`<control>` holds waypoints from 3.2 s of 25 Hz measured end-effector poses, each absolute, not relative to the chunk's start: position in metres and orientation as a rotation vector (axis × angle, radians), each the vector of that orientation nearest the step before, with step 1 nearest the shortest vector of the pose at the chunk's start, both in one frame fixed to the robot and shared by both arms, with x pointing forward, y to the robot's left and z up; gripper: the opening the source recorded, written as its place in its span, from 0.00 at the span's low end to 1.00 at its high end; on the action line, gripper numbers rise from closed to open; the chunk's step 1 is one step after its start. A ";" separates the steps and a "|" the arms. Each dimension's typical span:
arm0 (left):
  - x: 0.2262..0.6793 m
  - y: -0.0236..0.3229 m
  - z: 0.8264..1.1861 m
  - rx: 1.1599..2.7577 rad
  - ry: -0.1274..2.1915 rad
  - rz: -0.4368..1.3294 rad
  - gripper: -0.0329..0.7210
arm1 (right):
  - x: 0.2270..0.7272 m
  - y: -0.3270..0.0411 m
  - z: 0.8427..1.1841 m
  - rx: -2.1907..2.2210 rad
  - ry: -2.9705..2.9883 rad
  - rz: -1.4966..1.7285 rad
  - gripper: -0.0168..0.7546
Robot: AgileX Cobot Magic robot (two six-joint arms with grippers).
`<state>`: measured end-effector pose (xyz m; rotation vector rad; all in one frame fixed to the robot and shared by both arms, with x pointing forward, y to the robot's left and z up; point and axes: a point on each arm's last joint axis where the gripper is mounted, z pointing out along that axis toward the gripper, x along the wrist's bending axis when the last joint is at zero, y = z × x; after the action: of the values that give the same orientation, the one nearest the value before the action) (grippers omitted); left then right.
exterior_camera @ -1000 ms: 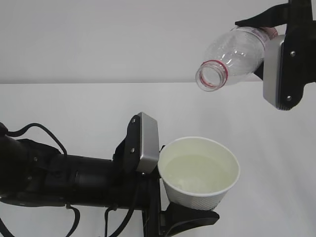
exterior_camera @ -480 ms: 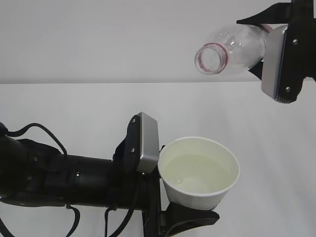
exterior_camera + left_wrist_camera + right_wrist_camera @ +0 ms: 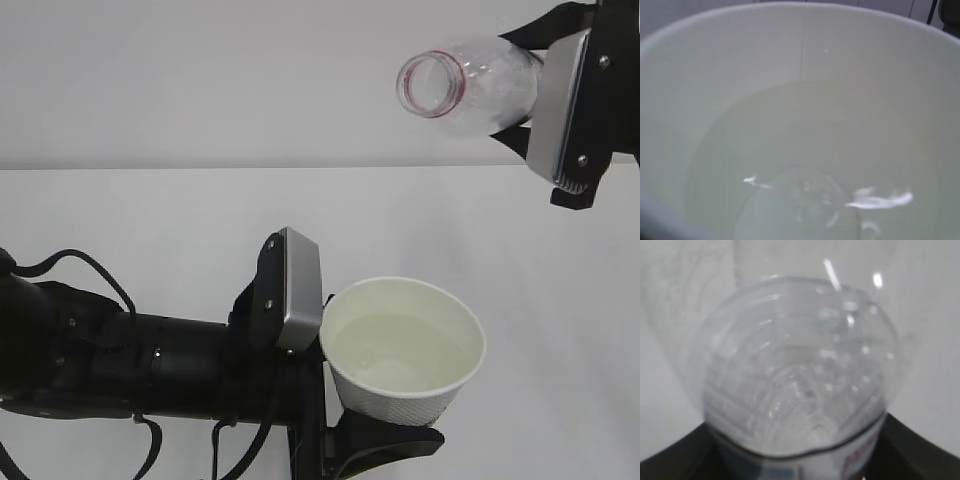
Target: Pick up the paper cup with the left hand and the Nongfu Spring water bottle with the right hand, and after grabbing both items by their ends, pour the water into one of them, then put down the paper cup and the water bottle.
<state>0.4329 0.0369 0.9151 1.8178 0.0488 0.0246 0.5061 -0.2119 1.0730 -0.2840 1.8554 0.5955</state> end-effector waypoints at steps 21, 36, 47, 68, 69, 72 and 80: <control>0.433 0.037 0.915 1.818 0.049 0.025 0.81 | 0.506 -0.212 1.073 -0.172 1.888 0.683 0.64; 0.433 0.037 0.915 1.818 0.049 0.025 0.81 | 0.506 -0.212 1.072 -0.060 1.912 0.764 0.64; 0.433 0.037 0.915 1.818 0.049 0.025 0.81 | 0.506 -0.212 1.073 0.026 1.925 0.826 0.64; 0.433 0.037 0.915 1.818 0.049 0.025 0.81 | 0.504 -0.230 1.056 0.435 1.882 1.039 0.64; 0.433 0.037 0.915 1.818 0.049 0.025 0.81 | 0.504 -0.231 1.056 0.452 1.876 1.046 0.64; 0.433 0.037 0.915 1.820 0.049 0.025 0.81 | 0.505 -0.232 1.056 0.509 1.853 1.071 0.64; 0.433 0.037 0.915 1.820 0.049 0.025 0.81 | 0.508 -0.238 1.056 0.653 1.807 1.073 0.64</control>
<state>0.4329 0.0370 0.9149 1.8198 0.0494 0.0252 0.5077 -0.2383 1.0564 0.6525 1.8069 1.0734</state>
